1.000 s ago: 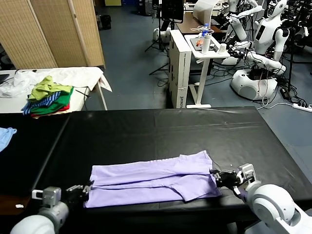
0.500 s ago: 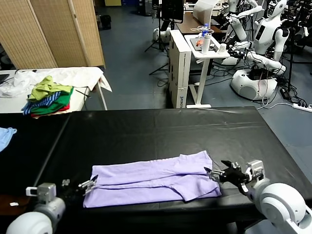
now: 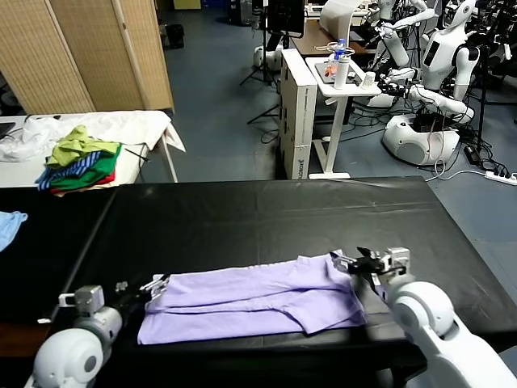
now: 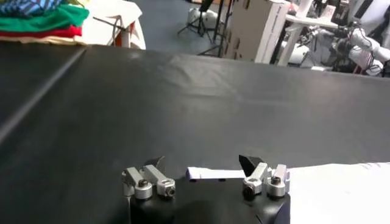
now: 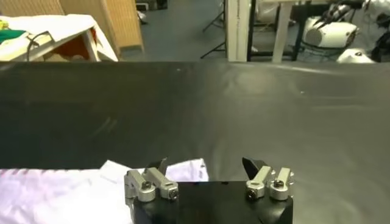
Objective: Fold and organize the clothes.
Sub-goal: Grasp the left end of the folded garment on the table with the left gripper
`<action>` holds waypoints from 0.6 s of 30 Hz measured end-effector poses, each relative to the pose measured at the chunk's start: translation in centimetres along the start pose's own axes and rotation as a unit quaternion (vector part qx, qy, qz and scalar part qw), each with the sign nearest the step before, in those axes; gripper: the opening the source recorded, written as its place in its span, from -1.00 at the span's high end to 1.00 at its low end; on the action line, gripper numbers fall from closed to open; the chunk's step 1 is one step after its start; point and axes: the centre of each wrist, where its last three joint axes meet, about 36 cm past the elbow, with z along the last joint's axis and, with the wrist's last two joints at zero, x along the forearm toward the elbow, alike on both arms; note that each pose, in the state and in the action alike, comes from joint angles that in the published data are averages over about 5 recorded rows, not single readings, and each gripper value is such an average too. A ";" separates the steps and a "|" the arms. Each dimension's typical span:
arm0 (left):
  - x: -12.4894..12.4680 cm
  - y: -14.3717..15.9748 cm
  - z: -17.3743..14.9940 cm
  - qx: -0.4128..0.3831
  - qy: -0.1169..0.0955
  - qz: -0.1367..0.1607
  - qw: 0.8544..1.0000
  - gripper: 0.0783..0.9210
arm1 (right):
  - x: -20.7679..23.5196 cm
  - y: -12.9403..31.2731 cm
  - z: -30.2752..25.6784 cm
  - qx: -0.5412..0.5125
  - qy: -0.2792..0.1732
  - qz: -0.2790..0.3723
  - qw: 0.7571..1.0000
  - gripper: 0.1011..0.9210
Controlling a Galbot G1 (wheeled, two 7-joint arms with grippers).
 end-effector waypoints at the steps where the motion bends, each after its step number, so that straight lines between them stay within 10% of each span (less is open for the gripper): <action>1: -0.2 0.1 0.1 0.001 0.001 -0.001 1.000 -0.97 | -0.2 0.0 0.1 -0.002 0.002 0.001 1.000 -0.63; 10: -0.9 -0.1 0.5 0.003 0.008 0.003 1.000 -0.47 | -1.0 0.2 0.8 -0.012 0.007 0.003 1.000 0.11; 18: -1.4 -0.4 0.9 -0.005 0.006 0.003 1.000 0.62 | -0.7 0.5 1.5 -0.013 -0.006 0.016 1.000 0.88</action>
